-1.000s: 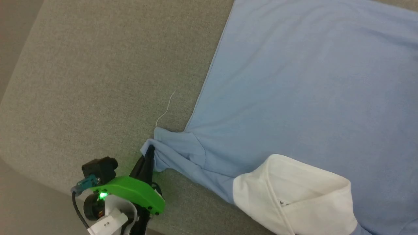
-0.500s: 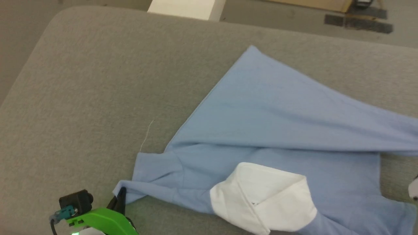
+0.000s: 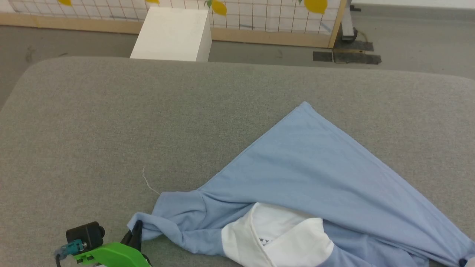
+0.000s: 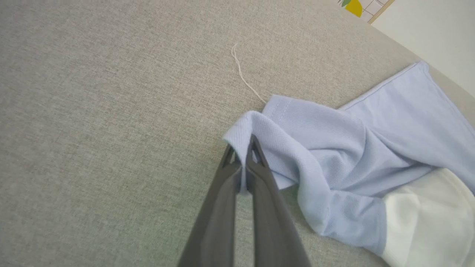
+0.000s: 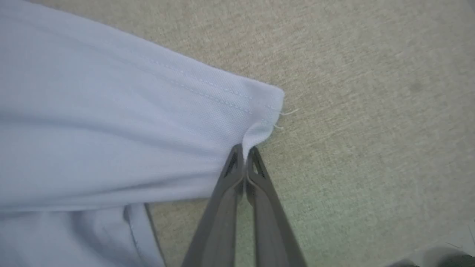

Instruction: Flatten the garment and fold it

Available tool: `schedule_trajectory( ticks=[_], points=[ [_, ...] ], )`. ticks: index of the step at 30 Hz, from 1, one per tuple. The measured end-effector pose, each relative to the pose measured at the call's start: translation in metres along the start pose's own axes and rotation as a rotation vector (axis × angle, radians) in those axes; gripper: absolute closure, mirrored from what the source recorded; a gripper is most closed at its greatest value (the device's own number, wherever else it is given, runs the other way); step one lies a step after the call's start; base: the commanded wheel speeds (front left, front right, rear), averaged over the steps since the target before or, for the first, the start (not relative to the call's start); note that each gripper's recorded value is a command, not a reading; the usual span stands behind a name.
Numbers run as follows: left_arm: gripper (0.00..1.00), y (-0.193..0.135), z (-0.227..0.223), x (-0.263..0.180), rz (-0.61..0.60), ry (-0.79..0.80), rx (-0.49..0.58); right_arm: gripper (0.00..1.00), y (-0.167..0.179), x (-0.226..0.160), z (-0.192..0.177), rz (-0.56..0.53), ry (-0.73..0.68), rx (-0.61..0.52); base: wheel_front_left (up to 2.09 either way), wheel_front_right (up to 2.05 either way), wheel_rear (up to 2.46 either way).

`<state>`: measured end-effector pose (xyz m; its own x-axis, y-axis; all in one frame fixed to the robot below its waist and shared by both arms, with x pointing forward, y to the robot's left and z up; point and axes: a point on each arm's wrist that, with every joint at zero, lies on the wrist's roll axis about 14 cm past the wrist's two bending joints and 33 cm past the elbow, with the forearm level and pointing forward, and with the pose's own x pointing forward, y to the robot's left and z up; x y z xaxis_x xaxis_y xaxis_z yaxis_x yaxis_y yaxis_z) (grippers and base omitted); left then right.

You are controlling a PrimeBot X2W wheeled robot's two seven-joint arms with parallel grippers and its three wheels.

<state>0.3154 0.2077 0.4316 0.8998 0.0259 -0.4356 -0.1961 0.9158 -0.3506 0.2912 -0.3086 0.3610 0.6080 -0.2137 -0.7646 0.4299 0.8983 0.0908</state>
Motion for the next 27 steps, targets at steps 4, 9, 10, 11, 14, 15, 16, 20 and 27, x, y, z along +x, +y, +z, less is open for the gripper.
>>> schedule_trajectory(
  ticks=[4,9,10,11,14,15,16,20,27],
  points=[
    [1.00,-0.002,0.000,-0.001,-0.009,0.000,0.002,0.55,-0.001,-0.003,-0.004,-0.003,0.051,-0.021,0.00,0.00,0.00],
    [1.00,0.000,-0.003,-0.003,-0.002,0.009,-0.001,0.00,0.016,-0.007,0.043,0.014,-0.164,-0.084,0.00,0.00,0.00],
    [1.00,0.000,-0.003,-0.003,0.001,0.011,-0.002,0.00,0.024,-0.009,0.057,0.028,-0.225,-0.099,0.00,0.00,0.00],
    [1.00,0.001,-0.004,-0.003,0.004,0.014,-0.003,0.00,0.036,-0.011,0.074,0.052,-0.296,-0.119,0.00,0.00,0.00],
    [1.00,0.003,-0.006,-0.002,0.012,0.021,-0.006,0.00,0.086,-0.017,0.114,0.155,-0.474,-0.186,0.00,0.00,0.00],
    [1.00,0.004,-0.007,-0.002,0.016,0.024,-0.008,0.00,0.104,-0.019,0.125,0.195,-0.525,-0.206,0.00,0.00,0.00],
    [1.00,0.004,-0.007,-0.001,0.019,0.023,-0.009,0.00,0.120,-0.021,0.136,0.233,-0.571,-0.225,0.00,0.00,0.00],
    [1.00,0.004,-0.003,0.005,0.024,0.012,-0.016,0.00,0.184,-0.025,0.172,0.396,-0.717,-0.303,0.00,0.00,0.00],
    [1.00,0.006,-0.007,0.015,0.040,0.020,-0.038,0.00,0.275,0.001,0.174,0.602,-0.655,-0.425,0.00,0.00,0.00]
  ],
)
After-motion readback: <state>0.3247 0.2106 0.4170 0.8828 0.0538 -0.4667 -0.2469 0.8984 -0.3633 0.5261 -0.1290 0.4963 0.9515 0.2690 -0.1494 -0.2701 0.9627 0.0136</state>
